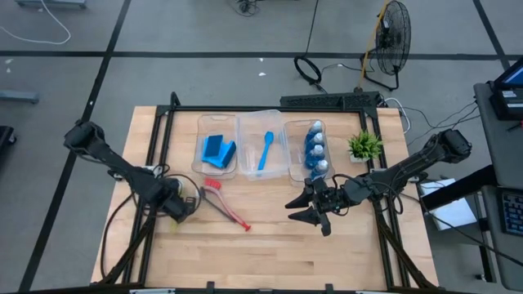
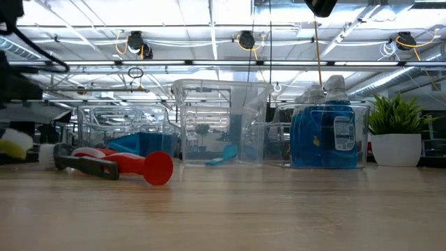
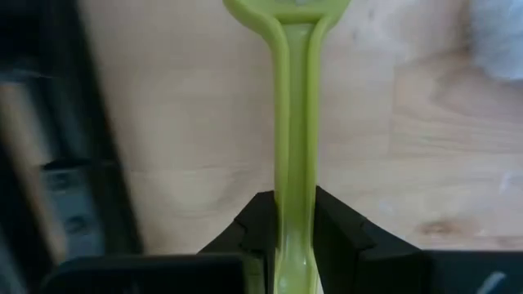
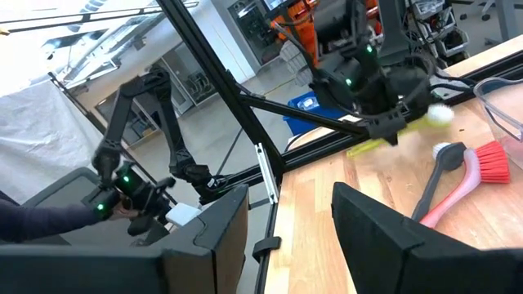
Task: Pick & Place Kitchen Sink Supplies
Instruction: Put the green dish brush into the white bin
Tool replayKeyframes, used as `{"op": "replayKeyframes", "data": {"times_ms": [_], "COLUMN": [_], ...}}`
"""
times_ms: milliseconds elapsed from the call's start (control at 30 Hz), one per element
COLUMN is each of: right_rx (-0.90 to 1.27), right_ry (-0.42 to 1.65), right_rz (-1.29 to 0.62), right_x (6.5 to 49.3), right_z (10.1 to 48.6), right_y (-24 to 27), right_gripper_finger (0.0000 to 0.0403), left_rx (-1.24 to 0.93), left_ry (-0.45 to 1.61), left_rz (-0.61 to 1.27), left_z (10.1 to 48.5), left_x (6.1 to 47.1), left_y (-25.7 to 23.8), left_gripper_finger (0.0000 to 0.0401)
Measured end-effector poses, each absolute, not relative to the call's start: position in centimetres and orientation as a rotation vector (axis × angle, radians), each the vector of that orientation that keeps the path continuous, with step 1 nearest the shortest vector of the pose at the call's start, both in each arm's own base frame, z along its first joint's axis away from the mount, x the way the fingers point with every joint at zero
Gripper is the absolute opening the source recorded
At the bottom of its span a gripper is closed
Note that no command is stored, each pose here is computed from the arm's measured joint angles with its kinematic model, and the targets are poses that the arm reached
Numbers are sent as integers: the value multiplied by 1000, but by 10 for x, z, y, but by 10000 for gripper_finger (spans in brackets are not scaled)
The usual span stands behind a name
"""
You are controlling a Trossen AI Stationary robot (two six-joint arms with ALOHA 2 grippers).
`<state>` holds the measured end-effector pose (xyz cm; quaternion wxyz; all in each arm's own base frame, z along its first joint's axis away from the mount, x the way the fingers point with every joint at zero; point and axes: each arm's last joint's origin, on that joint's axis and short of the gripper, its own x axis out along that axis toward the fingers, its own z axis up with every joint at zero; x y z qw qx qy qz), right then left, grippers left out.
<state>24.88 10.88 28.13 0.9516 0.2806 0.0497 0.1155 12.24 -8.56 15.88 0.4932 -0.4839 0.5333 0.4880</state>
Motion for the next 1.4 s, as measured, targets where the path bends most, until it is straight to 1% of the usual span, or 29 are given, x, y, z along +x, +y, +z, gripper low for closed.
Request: {"op": "replayKeyframes", "data": {"times_ms": [100,267,400,533,700,867,1067,1200,1400], "right_rx": [570,567,565,560,551,551,551,550,548], "right_ry": [101,101,101,100,99,99,99,99,99], "right_rz": [235,235,235,235,235,236,236,236,235], "right_x": [249,249,249,249,249,249,249,249,249], "right_z": [281,281,281,281,281,281,281,281,281], "right_y": [109,109,109,109,109,109,109,109,109], "right_gripper_finger": [167,167,167,167,167,167,167,167,167], "left_rx": [-1121,-1108,-1050,-1019,-1030,-955,-751,-578,-410], "left_ry": [1277,1179,1139,1041,850,739,573,471,419], "left_rz": [1254,1279,1342,1346,1234,1161,984,868,748], "left_z": [178,207,232,260,283,293,310,319,324], "left_x": [118,118,114,113,121,128,135,143,154], "left_y": [-88,-92,-91,-89,-89,-87,-86,-88,-95], "left_gripper_finger": [56,56,56,56,56,56,56,56,56]}}
